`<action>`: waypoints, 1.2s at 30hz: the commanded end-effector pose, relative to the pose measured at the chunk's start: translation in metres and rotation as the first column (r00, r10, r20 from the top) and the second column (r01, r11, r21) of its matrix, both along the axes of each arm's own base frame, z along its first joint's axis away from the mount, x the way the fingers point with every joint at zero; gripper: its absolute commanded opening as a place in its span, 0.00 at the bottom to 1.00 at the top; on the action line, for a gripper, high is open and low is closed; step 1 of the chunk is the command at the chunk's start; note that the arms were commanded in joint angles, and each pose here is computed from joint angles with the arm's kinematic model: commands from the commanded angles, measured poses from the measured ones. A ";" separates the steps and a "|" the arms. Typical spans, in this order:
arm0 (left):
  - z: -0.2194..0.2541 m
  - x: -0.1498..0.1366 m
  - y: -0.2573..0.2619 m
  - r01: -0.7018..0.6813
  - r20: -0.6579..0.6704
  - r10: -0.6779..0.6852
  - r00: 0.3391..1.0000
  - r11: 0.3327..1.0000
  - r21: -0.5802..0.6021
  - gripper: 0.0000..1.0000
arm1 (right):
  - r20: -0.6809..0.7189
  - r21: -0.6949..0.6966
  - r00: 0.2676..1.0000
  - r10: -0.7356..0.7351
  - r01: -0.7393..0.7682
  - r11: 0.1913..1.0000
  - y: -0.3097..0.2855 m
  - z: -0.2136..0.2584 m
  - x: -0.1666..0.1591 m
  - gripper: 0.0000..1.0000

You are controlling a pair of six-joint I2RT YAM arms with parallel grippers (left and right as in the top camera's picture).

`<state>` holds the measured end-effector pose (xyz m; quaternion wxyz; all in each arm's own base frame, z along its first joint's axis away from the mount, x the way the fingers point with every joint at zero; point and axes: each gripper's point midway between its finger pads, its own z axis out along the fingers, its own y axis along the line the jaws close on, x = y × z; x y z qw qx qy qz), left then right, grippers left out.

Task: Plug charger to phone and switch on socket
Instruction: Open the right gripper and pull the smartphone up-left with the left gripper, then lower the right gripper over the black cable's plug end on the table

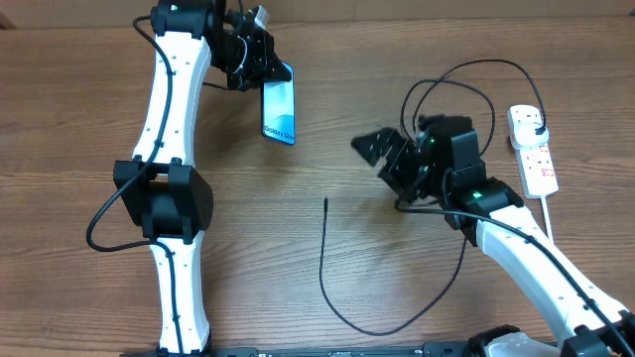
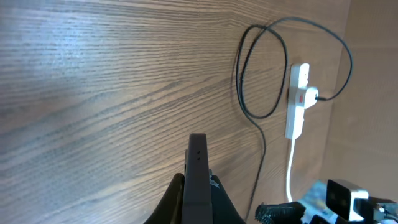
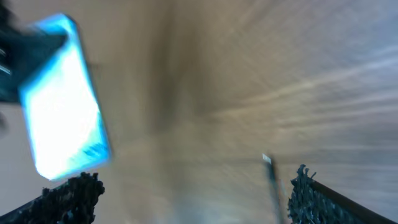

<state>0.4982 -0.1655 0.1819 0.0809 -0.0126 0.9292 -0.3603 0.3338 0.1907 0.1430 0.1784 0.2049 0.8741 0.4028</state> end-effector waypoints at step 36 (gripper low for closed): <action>0.107 0.010 -0.028 0.227 0.324 -0.104 0.940 0.901 -0.369 0.04 | -0.130 -0.442 0.983 0.128 -0.173 0.880 -0.016 -0.003 -0.025 1.00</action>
